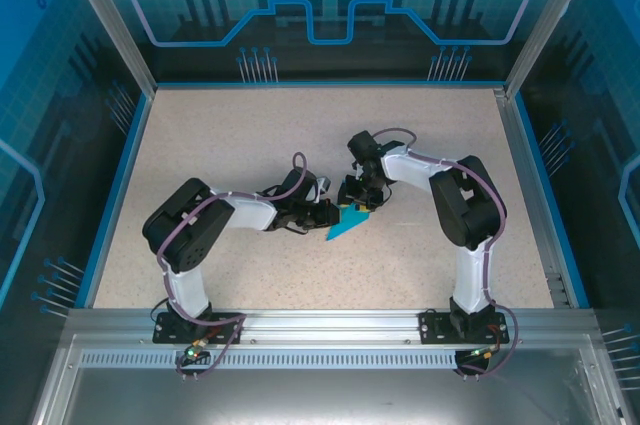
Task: Fold a paper plane with a square sheet of paper (pick it up from the middle)
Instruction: Fourth fold the wing at the center of the table.
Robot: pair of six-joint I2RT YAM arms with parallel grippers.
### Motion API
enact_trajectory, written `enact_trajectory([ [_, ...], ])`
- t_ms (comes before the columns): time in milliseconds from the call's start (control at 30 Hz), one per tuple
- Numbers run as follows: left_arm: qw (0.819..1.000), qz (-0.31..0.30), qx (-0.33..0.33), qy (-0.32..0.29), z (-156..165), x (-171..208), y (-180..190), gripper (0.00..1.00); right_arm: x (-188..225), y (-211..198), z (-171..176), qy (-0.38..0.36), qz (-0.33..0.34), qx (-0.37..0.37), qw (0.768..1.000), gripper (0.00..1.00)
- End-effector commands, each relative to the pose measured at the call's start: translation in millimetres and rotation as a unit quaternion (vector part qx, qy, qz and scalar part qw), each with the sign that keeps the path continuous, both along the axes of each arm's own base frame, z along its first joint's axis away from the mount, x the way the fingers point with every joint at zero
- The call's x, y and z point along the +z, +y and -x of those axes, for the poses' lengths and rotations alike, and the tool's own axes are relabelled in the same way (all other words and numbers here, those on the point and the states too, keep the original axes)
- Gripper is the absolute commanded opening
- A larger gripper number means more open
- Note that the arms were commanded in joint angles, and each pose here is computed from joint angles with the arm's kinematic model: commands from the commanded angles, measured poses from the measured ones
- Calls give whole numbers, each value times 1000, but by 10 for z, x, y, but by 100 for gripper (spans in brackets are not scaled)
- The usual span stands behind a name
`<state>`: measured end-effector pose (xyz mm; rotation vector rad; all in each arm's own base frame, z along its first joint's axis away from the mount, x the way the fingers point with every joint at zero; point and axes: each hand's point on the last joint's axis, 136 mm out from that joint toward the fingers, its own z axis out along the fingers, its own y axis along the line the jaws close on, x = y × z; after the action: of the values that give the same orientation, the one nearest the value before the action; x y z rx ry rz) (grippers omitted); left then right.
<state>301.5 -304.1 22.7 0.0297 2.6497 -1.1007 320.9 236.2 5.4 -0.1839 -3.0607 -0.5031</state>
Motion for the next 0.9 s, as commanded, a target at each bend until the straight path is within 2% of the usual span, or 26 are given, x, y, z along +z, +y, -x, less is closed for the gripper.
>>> enact_trajectory([
  [0, 999, 16, 16, -29, -93, 332, 16, 16, -727, -352, 464, 85, 102, 20, 991, 46],
  [200, 998, 41, 34, -42, -113, 414, 16, 16, -760, -359, 470, 88, 105, 18, 990, 46],
  [467, 999, 38, 27, -27, -104, 308, -12, 14, -777, -355, 466, 90, 105, 19, 990, 46],
  [867, 999, 33, 19, -13, -102, 183, -44, 12, -808, -328, 467, 96, 101, 24, 990, 52],
])
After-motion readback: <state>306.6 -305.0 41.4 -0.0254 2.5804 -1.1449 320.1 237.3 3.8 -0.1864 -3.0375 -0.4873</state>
